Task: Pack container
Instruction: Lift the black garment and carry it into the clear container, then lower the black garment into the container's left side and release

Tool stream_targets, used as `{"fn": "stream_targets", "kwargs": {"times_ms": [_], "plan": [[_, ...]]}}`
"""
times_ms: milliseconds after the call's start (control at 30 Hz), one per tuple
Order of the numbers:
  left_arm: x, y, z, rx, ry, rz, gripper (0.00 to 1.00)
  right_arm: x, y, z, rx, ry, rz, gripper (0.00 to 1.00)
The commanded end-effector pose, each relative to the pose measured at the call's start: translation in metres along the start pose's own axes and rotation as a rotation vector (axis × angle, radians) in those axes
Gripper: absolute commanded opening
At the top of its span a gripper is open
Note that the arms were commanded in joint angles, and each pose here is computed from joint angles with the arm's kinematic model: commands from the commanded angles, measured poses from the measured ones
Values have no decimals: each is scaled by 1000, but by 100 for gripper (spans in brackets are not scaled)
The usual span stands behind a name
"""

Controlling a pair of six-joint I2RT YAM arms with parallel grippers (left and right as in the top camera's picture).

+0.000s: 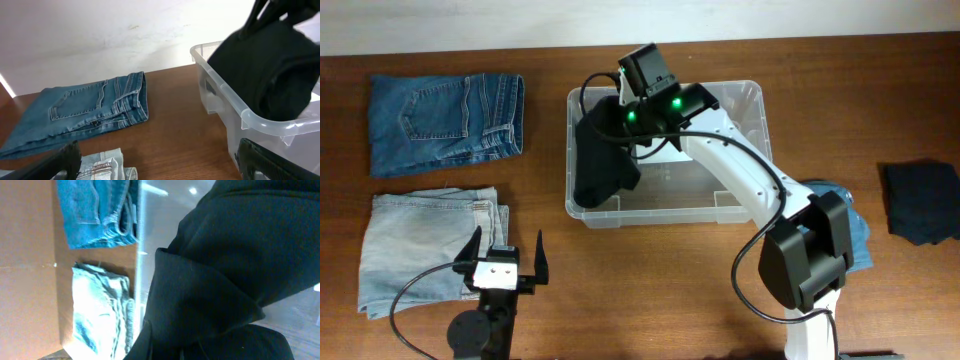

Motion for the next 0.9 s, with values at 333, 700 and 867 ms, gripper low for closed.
{"fn": "stream_targets", "kwargs": {"times_ms": [333,700,867], "plan": [[-2,1,0,8,0,-13,99,-24,-42,-30,-71,40,-32,13],[-2,1,0,8,0,-13,99,-9,-116,-7,-504,-51,163,61],[-2,1,0,8,0,-13,99,-3,-135,5,-590,-45,227,90]]}}
Point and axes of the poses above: each gripper's point midway between its finger pads, its own z axis back along the fingers, its own y axis along the line the jaws close on, x = y × z, the point moved 2 cm from there along z, back along the fingers, and after that the axes turned 1 degree about z, right-handed, at the moved point
